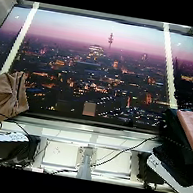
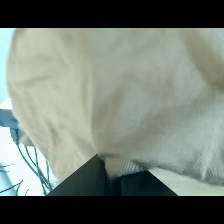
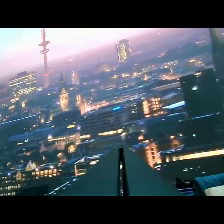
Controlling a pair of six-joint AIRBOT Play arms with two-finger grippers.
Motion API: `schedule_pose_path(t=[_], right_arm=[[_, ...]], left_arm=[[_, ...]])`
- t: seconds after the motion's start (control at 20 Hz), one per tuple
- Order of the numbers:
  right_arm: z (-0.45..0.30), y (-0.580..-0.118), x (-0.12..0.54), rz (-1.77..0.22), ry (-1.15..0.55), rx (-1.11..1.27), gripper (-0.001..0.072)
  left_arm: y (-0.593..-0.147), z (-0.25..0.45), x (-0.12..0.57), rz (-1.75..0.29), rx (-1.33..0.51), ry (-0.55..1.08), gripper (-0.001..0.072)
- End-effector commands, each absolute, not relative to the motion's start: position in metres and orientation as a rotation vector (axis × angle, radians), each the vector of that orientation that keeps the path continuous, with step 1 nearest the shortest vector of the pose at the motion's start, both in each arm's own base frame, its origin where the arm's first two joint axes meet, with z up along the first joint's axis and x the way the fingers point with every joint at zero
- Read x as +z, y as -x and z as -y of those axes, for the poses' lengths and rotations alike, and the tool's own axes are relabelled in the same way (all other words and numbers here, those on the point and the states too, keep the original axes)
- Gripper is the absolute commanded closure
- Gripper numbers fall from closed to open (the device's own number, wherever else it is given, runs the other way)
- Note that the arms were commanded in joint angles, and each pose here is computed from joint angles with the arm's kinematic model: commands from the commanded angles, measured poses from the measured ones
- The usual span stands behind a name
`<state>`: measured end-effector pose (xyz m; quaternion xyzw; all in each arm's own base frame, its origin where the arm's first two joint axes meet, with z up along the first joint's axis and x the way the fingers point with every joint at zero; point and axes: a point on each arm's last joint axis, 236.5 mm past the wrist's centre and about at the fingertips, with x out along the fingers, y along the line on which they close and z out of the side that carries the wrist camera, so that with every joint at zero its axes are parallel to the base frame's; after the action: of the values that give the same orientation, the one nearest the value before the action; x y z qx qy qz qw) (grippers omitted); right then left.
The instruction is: Fold the clothes and pants, and hang the long-sleeved shirts on hangers.
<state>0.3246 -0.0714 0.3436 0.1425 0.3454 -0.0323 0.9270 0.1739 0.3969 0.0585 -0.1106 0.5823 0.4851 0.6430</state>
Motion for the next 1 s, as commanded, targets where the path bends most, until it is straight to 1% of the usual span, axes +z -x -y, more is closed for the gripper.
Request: schedule_pose_path(t=[0.0, 0.2, 0.3, 0.5, 0.65, 0.75, 0.95], right_arm=[[0.071, -0.325, 0.344, -0.708, -0.292, -0.065, 0.0698], [0.071, -0.325, 0.345, -0.703, -0.291, -0.066, 0.0698], [0.071, -0.325, 0.345, -0.703, -0.291, -0.066, 0.0698], [0.072, -0.327, 0.347, -0.692, -0.291, -0.068, 0.0698], [0.073, -0.329, 0.349, -0.678, -0.29, -0.068, 0.0698], [0.073, -0.329, 0.349, -0.676, -0.29, -0.068, 0.0698], [0.075, -0.334, 0.355, -0.646, -0.289, -0.073, 0.0698]], left_arm=[[-0.202, -0.367, 0.123, -1.091, 1.111, 0.265, 0.0677], [-0.244, -0.314, 0.204, -0.854, 0.993, 0.123, 0.0678], [-0.268, -0.275, 0.225, -0.781, 0.88, 0.106, 0.0679], [-0.341, -0.155, 0.228, -0.716, 0.472, 0.213, 0.0679], [-0.384, -0.041, 0.225, -0.716, 0.125, 0.293, 0.0679], [-0.4, 0.035, 0.223, -0.726, -0.081, 0.32, 0.0679], [-0.418, 0.184, 0.208, -0.724, -0.409, 0.317, 0.0678]])
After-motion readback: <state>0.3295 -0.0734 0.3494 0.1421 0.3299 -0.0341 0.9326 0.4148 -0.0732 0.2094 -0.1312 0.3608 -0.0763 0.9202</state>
